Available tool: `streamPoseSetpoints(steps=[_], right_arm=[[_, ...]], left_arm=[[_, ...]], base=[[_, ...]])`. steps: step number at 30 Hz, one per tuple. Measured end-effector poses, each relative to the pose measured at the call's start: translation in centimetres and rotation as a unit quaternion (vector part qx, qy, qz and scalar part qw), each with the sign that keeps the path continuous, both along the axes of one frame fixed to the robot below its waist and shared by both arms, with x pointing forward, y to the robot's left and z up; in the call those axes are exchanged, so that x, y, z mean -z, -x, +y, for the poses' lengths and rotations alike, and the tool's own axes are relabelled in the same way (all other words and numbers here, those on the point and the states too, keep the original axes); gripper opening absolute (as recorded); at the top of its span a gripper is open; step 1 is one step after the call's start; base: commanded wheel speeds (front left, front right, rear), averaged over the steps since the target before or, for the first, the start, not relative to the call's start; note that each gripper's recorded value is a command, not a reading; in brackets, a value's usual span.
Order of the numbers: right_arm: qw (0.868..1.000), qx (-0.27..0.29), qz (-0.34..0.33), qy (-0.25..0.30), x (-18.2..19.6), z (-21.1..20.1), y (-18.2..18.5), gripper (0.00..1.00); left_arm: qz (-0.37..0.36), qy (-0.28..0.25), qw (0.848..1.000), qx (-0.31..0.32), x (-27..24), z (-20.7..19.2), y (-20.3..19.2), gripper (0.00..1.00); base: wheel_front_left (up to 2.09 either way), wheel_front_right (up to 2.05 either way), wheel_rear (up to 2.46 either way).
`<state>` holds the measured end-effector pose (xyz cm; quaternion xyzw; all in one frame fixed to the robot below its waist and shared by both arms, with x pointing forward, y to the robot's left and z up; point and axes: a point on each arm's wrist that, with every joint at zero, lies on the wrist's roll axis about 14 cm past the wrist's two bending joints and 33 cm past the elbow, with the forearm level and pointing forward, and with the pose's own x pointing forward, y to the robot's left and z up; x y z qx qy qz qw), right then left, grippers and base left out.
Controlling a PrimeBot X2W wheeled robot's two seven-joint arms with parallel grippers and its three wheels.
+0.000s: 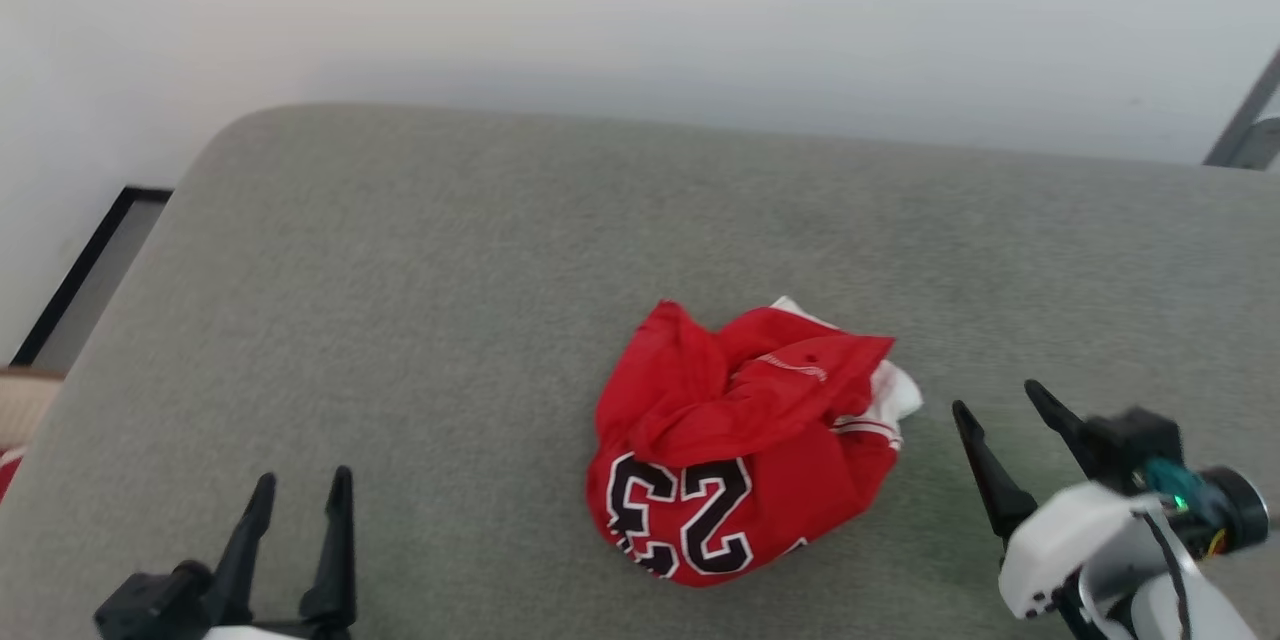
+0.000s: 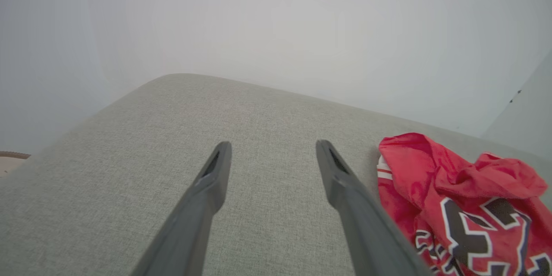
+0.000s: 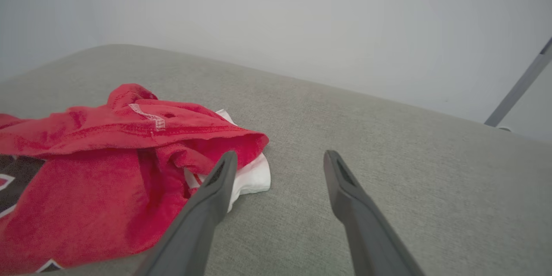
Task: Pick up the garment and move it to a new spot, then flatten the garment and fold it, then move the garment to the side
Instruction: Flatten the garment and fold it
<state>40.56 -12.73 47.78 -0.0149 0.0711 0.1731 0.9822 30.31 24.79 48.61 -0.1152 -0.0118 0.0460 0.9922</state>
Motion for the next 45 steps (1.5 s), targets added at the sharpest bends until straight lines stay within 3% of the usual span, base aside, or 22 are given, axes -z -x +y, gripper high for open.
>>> streamPoseSetpoints(steps=[5,11,20,21,22,26,30,33,36,39,43,45], right_arm=[[0.994,-0.048,0.084,0.047,2.9,1.9,-1.5,1.00],[0.976,-0.090,0.167,0.104,5.8,3.1,-3.0,1.00],[0.921,-0.151,0.297,0.201,10.3,4.7,-3.9,1.00],[0.912,-0.160,0.308,0.216,10.7,4.9,-3.8,0.42],[0.907,-0.165,0.317,0.225,10.8,5.0,-4.0,0.00],[0.899,-0.177,0.334,0.223,10.7,5.7,-4.6,0.00],[0.901,-0.166,0.341,0.211,9.6,4.6,-4.9,0.00],[0.908,-0.145,0.335,0.206,8.5,2.8,-5.7,0.00],[0.929,-0.103,0.312,0.172,5.5,-0.3,-6.8,0.00],[0.937,-0.056,0.307,0.159,3.9,-4.1,-7.0,0.00],[0.931,-0.008,0.333,0.149,4.4,-7.8,-5.5,0.00],[0.922,0.018,0.359,0.147,5.8,-9.7,-3.6,0.00]], left_arm=[[0.008,0.006,1.000,-0.009,0.5,0.1,-0.1,1.00],[0.015,0.011,1.000,-0.022,0.9,0.5,-0.2,1.00],[0.030,0.023,0.998,-0.045,1.7,1.1,-0.6,1.00],[0.031,0.025,0.998,-0.048,1.7,1.2,-0.7,1.00],[0.032,0.025,0.998,-0.051,1.8,1.4,-0.7,1.00],[0.038,0.031,0.997,-0.058,2.2,1.6,-0.7,1.00],[0.035,0.034,0.997,-0.054,2.1,1.5,-1.1,1.00],[0.030,0.036,0.998,-0.052,1.8,1.5,-1.3,1.00],[0.022,0.035,0.998,-0.041,1.4,1.2,-2.0,1.00],[0.018,0.035,0.999,-0.031,1.2,0.7,-2.5,1.00],[0.014,0.036,0.999,-0.022,1.1,0.2,-2.9,1.00],[0.014,0.037,0.999,-0.018,1.1,0.0,-3.1,1.00]], base=[[0.00,0.00,0.00],[0.00,0.00,0.00],[0.00,0.00,0.00],[0.00,0.00,0.00],[0.00,0.00,0.00],[0.00,0.00,0.00],[0.00,0.00,0.00],[0.00,0.00,0.00],[0.00,0.00,0.00],[0.00,0.00,0.00],[0.00,0.00,0.00],[0.00,0.00,0.00]])
